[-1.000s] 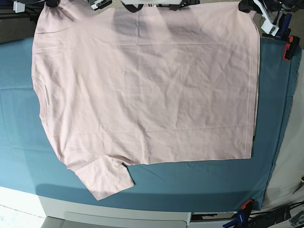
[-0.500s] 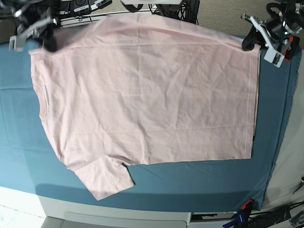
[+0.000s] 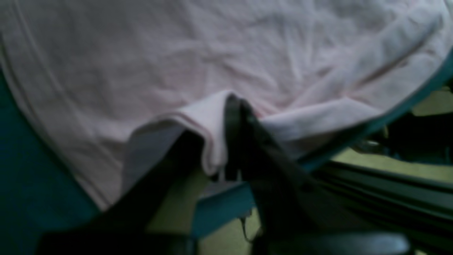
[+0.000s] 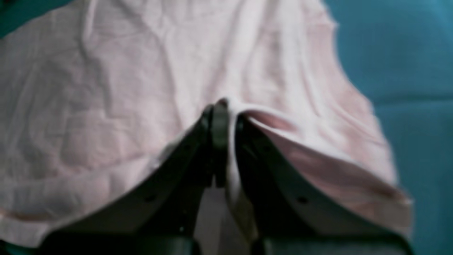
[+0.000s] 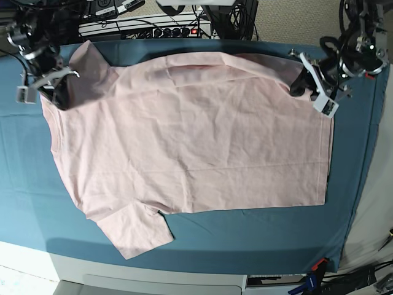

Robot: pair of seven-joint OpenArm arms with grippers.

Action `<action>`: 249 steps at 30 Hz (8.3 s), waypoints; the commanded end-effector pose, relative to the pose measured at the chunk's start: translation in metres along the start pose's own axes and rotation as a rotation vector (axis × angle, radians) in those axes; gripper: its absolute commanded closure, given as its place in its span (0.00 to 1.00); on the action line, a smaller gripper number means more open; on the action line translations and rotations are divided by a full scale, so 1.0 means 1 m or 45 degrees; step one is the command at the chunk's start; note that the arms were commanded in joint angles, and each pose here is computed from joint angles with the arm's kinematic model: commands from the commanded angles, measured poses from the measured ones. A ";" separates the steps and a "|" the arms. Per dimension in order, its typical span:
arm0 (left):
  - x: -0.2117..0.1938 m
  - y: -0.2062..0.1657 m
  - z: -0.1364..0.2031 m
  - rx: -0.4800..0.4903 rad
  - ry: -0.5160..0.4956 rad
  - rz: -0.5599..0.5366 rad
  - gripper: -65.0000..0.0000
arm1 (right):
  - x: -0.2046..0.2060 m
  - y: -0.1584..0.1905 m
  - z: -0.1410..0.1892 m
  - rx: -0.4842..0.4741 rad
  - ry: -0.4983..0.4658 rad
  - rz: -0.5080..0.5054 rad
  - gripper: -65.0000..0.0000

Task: Fold the T-shirt properly
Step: 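Lower the shoulders back onto the table with both grippers, then regrasp the shoulder edges and drag the shirt flat with both grippers, then adjust the right gripper's grip on the collar corner of the shirt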

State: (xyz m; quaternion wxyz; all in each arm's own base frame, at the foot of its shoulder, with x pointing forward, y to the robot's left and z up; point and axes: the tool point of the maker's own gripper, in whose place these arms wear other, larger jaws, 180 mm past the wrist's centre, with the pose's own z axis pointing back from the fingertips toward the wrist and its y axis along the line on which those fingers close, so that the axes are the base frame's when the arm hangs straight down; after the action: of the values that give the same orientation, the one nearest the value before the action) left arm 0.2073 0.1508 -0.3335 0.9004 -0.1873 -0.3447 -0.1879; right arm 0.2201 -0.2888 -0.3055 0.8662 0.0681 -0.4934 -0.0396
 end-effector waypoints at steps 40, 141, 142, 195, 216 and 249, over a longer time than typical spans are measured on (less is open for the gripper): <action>0.047 0.071 0.012 0.392 -0.176 -0.111 0.41 | 0.053 -0.007 -0.071 -0.024 -0.191 0.061 0.39; -0.120 0.065 0.041 0.054 0.300 0.566 1.00 | -0.082 -0.095 0.005 -0.001 0.332 -0.620 1.00; -0.123 0.064 0.043 0.053 0.310 0.575 1.00 | -0.084 -0.097 0.008 -0.008 0.343 -0.615 1.00; -0.077 0.102 0.110 0.253 0.100 0.420 0.55 | 0.016 -0.046 0.074 -0.042 0.301 0.221 0.47; -0.032 0.062 0.107 0.188 0.011 0.163 0.55 | -0.075 -0.051 0.051 -0.046 0.437 -0.064 0.47; -0.033 0.062 0.107 0.188 0.013 0.165 0.55 | -0.094 -0.001 0.032 0.222 0.499 -0.179 1.00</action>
State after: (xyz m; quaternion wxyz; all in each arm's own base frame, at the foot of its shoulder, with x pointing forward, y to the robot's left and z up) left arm 0.1510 0.2608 -0.3030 0.9286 -0.1426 -0.3293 -0.0945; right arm 0.1398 -0.2766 -0.3776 0.9348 0.1856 -0.2983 -0.0517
